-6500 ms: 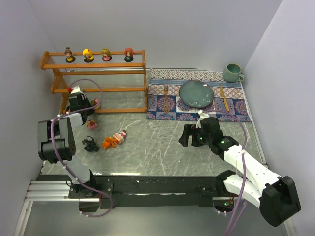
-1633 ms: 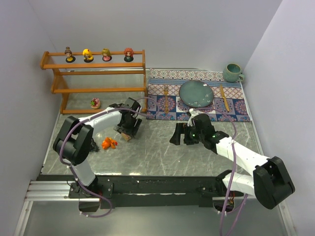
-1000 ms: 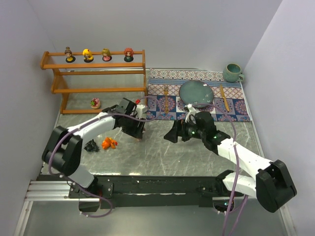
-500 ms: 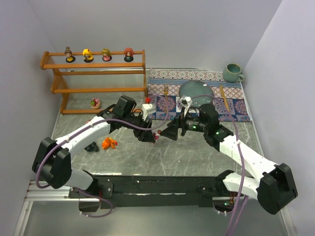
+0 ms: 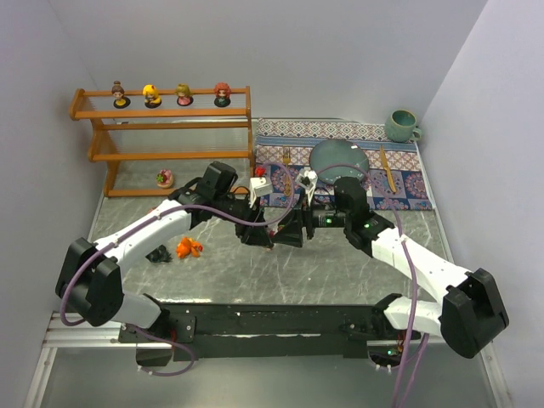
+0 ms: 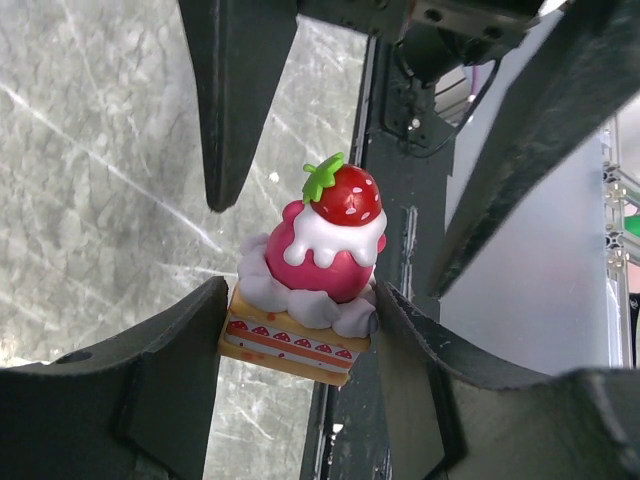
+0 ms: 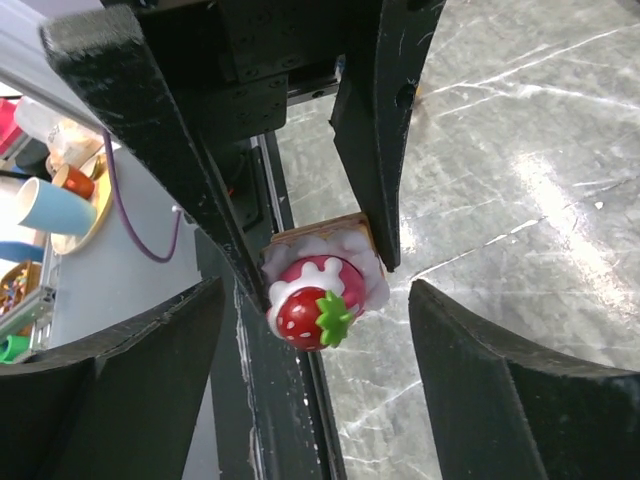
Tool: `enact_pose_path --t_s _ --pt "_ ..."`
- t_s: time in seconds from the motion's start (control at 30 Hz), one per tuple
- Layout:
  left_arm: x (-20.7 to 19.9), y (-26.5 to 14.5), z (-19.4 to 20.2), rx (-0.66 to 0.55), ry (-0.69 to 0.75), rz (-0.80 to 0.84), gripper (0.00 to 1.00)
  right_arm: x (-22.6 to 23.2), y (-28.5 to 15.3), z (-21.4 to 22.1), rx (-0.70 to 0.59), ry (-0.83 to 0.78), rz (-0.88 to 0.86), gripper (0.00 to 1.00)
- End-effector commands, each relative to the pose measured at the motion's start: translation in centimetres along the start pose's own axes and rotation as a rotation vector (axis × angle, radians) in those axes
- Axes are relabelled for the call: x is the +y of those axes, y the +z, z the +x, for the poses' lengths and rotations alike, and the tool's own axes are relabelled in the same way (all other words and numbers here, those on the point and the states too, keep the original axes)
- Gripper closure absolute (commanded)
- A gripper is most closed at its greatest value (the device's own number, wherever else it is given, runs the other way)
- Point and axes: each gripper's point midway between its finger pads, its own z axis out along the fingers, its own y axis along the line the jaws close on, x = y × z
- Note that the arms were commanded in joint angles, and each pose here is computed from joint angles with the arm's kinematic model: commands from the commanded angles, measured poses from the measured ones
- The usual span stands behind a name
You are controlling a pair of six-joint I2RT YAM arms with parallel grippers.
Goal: Place and organize the plastic toys onto the shelf
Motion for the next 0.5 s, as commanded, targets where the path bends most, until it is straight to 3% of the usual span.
enact_pose_path --t_s 0.0,0.2,0.23,0.3,0.33,0.37,0.47 --pt "-2.2 -0.6 -3.3 -0.082 0.108 0.088 0.87 0.7 0.2 -0.4 -0.012 -0.053 -0.037 0.23" --pt "-1.9 -0.4 -3.2 -0.072 0.106 0.088 0.85 0.6 0.2 -0.6 -0.016 -0.056 -0.021 0.63" --pt "-1.8 -0.5 -3.3 -0.073 0.108 0.084 0.84 0.5 0.2 -0.5 -0.018 -0.054 -0.010 0.75" --pt "-1.3 -0.4 -3.4 -0.080 0.108 0.051 0.76 0.3 -0.2 -0.9 -0.041 -0.054 0.025 0.88" --pt "-1.2 -0.5 -3.4 -0.085 0.106 0.033 0.75 0.0 -0.3 -1.0 -0.050 -0.049 0.047 1.00" --pt "-0.8 -0.5 -3.3 -0.087 0.100 0.015 0.73 0.0 -0.5 -1.1 -0.058 -0.036 0.065 1.00" --pt "0.9 -1.1 -3.8 -0.130 0.110 -0.126 0.53 -1.0 -1.1 -1.8 -0.102 0.011 0.174 1.00"
